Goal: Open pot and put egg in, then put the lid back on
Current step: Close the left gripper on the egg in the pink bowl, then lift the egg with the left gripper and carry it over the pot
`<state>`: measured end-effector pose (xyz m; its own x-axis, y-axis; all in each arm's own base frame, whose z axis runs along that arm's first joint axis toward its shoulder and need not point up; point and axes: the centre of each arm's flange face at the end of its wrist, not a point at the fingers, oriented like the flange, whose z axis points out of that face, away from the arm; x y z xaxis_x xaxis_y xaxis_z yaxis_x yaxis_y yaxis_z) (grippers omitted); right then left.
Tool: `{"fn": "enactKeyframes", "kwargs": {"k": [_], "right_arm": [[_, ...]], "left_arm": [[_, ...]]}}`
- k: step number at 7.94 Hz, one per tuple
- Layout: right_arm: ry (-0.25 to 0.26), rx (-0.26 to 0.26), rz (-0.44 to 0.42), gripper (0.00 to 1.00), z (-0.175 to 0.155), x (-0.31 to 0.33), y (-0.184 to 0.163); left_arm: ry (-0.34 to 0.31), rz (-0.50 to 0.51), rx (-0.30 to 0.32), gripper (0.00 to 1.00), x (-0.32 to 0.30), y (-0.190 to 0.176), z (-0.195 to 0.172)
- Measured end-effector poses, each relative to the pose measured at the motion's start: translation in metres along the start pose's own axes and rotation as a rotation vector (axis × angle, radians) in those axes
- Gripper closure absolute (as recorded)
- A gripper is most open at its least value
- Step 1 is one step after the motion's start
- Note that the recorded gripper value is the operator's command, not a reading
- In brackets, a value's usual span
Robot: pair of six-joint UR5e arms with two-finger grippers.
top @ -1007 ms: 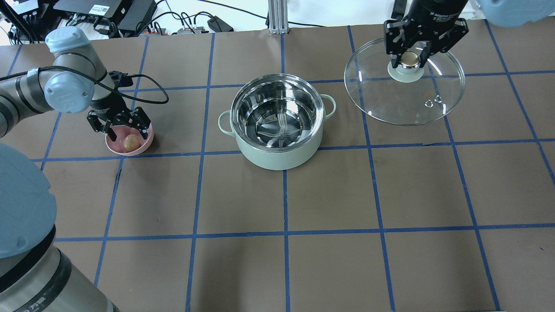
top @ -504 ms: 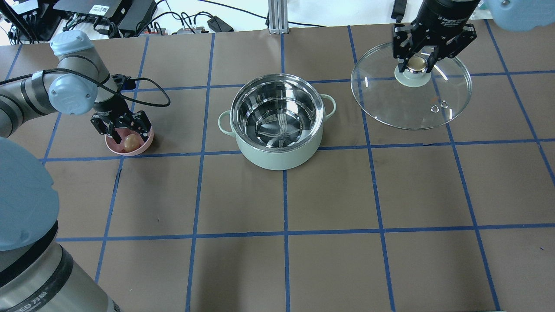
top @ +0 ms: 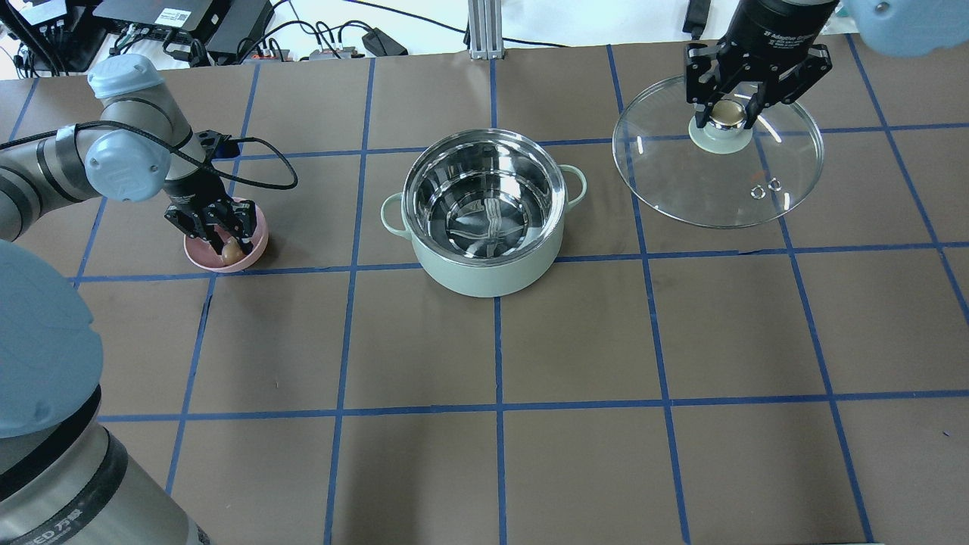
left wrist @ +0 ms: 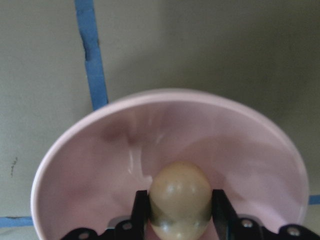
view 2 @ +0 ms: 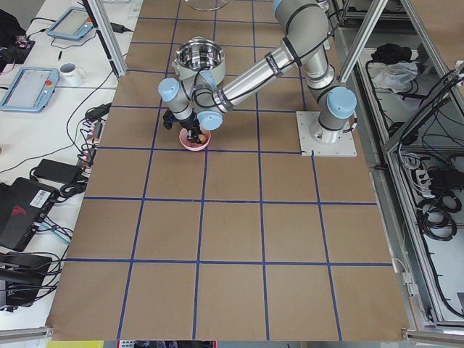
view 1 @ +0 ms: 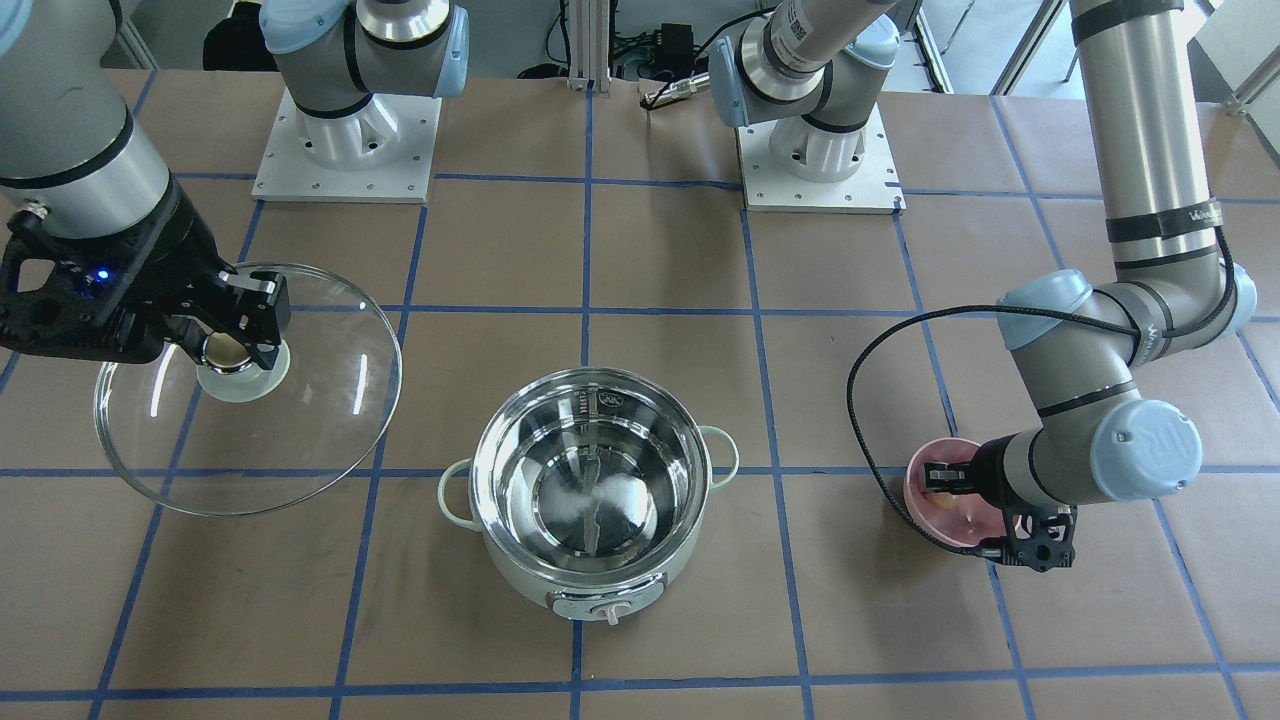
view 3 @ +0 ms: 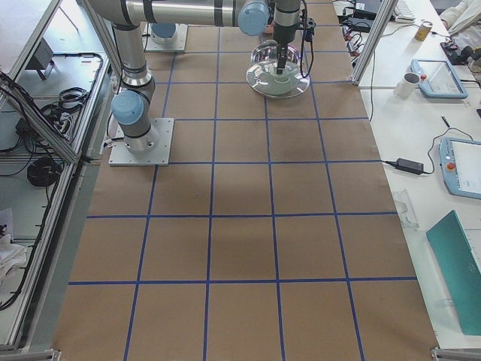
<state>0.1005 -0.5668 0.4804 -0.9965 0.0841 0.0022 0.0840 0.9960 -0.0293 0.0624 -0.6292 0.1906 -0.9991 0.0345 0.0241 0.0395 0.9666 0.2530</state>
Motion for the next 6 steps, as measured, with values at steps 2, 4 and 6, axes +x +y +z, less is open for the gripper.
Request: {"fn": "enactKeyframes", "kwargs": {"k": [2,4,6], "right_arm": [[0.002,-0.004,0.008,1.0,0.0,0.0,0.001],[0.001,-0.007,0.006,1.0,0.001,0.0,0.001],[0.002,-0.011,0.003,1.0,0.002,0.001,0.001]], "left_arm": [[0.0,0.002,0.001,0.87,0.0,0.0,0.0],[-0.014,-0.007,0.047,0.87,0.001,0.006,-0.027],[-0.029,-0.017,0.129,0.86,0.011,0.026,-0.076]]}}
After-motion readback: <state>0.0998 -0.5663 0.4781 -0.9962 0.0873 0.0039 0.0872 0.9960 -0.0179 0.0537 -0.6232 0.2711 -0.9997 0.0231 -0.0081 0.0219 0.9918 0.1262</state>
